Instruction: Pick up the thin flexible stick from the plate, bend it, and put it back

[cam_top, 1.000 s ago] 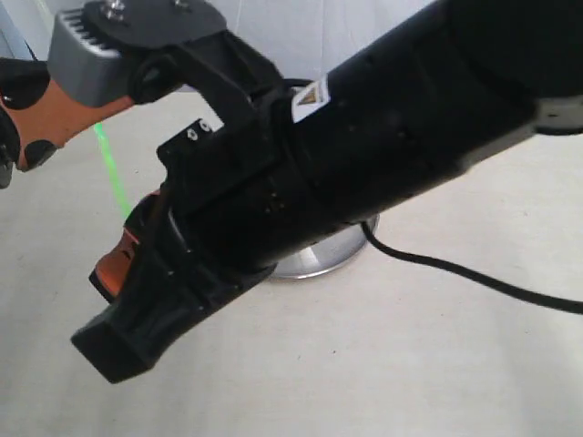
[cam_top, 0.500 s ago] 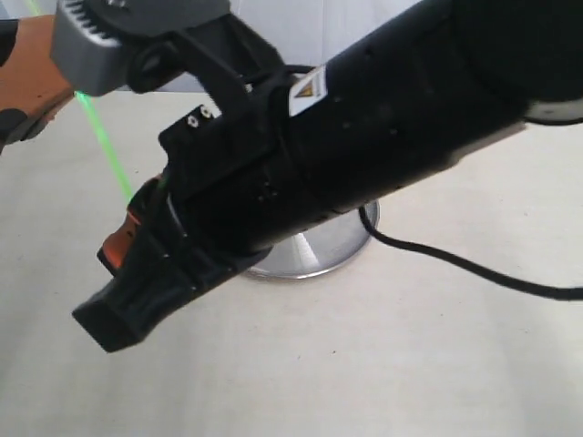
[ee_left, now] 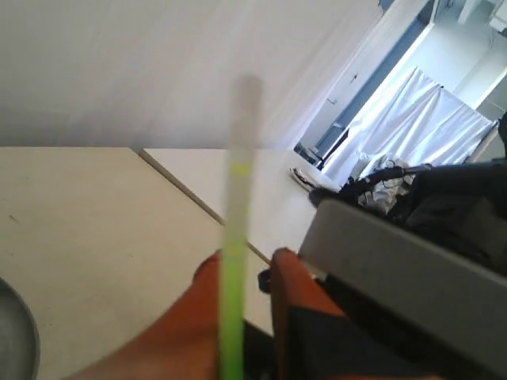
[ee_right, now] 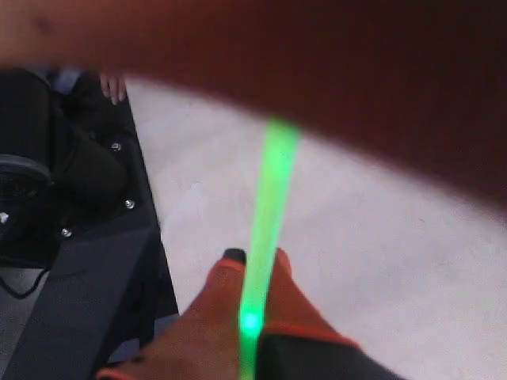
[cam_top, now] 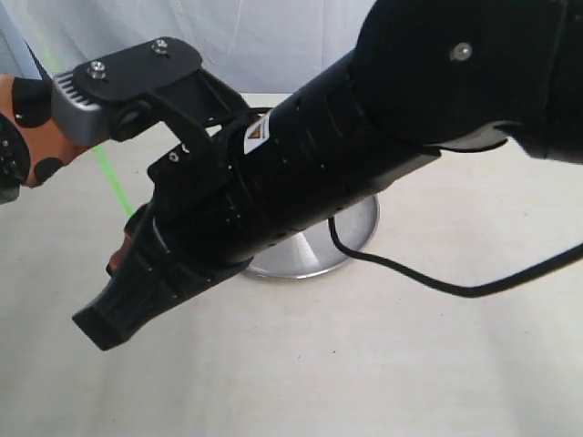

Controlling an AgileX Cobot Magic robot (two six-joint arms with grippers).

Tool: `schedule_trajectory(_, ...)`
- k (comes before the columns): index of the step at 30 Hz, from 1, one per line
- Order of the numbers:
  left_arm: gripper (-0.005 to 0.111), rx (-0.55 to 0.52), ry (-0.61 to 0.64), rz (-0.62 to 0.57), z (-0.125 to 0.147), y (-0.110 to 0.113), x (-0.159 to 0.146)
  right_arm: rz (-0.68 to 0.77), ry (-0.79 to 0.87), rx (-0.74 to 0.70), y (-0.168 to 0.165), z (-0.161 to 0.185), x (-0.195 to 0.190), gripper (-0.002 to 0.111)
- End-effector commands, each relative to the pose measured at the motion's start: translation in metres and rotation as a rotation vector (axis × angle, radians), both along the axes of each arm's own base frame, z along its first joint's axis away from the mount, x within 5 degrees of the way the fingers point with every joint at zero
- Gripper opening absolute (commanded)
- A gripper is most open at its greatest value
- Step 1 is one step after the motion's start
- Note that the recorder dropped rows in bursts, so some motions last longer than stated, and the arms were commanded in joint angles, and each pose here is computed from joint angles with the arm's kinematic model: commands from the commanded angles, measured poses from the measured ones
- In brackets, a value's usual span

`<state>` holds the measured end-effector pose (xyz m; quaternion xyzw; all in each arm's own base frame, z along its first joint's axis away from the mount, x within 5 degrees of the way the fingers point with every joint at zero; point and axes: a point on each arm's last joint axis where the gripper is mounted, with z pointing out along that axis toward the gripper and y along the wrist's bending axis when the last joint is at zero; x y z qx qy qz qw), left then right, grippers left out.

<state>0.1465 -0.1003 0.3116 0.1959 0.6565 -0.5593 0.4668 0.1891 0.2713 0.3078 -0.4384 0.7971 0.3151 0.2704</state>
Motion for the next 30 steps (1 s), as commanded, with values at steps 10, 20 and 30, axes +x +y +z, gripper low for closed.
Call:
schedule_trajectory(10, 0.001, 0.068, 0.028, -0.063, -0.004, -0.003, -0.007, -0.067, -0.062, 0.094, -0.006, 0.021, 0.000, -0.001)
schedule_trajectory(20, 0.000, 0.112, -0.044, 0.001, -0.005, -0.001, -0.001, -0.054, -0.063, 0.201, -0.024, 0.056, -0.021, -0.001)
schedule_trajectory(30, 0.032, -0.080, -0.020, 0.041, 0.010, 0.001, 0.002, 0.019, 0.046, 0.056, -0.011, 0.022, -0.016, -0.001)
